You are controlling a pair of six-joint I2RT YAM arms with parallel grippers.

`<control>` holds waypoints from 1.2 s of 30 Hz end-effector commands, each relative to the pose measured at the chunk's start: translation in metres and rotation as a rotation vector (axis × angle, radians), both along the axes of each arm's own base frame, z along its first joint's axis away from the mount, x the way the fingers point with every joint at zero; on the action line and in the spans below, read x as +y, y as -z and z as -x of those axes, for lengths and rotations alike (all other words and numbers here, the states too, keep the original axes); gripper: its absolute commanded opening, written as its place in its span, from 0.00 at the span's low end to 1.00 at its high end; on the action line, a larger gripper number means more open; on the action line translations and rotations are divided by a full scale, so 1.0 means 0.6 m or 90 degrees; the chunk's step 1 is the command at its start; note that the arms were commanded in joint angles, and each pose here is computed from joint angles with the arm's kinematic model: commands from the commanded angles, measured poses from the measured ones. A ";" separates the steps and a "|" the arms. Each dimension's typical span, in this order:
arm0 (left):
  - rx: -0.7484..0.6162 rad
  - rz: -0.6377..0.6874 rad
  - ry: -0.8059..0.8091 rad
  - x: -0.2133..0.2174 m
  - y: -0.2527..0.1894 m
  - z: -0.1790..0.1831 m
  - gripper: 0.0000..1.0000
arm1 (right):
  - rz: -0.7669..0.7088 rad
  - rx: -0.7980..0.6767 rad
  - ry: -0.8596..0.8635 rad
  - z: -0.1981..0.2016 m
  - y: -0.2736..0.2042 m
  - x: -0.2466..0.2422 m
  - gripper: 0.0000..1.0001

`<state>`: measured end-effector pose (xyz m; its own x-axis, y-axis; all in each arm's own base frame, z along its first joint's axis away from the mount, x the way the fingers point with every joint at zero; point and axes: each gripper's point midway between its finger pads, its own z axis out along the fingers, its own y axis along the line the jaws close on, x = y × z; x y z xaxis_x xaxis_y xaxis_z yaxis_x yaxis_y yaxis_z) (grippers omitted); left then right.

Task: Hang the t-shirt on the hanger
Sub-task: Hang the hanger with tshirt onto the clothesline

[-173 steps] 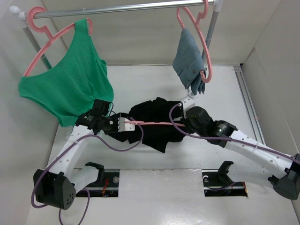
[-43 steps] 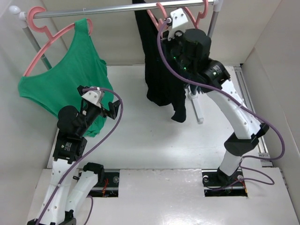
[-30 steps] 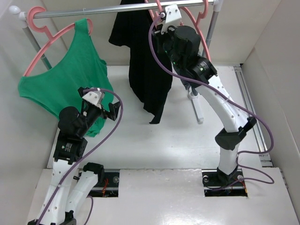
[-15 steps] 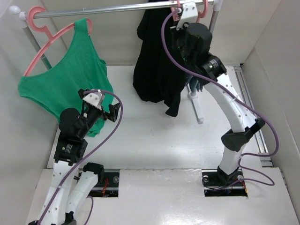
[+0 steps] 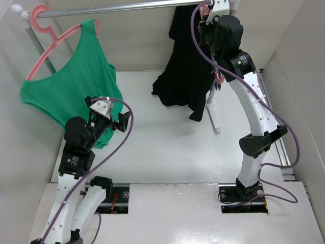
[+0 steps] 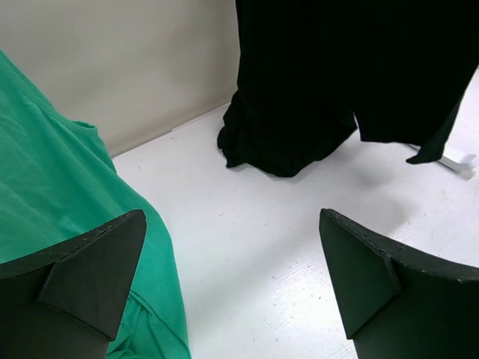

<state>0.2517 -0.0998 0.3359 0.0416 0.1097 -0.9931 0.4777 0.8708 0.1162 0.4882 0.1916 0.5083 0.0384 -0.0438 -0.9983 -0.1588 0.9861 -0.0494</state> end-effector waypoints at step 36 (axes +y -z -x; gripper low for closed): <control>0.043 -0.017 0.014 -0.005 0.064 0.003 1.00 | 0.051 -0.028 -0.149 0.322 -0.046 -0.012 0.77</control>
<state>0.2512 -0.1032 0.3121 -0.0011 0.1245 -0.9922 0.5025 0.8579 0.1071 0.3129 0.1834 0.5403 0.0970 -0.0832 -0.9918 -0.3441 0.9322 -0.1119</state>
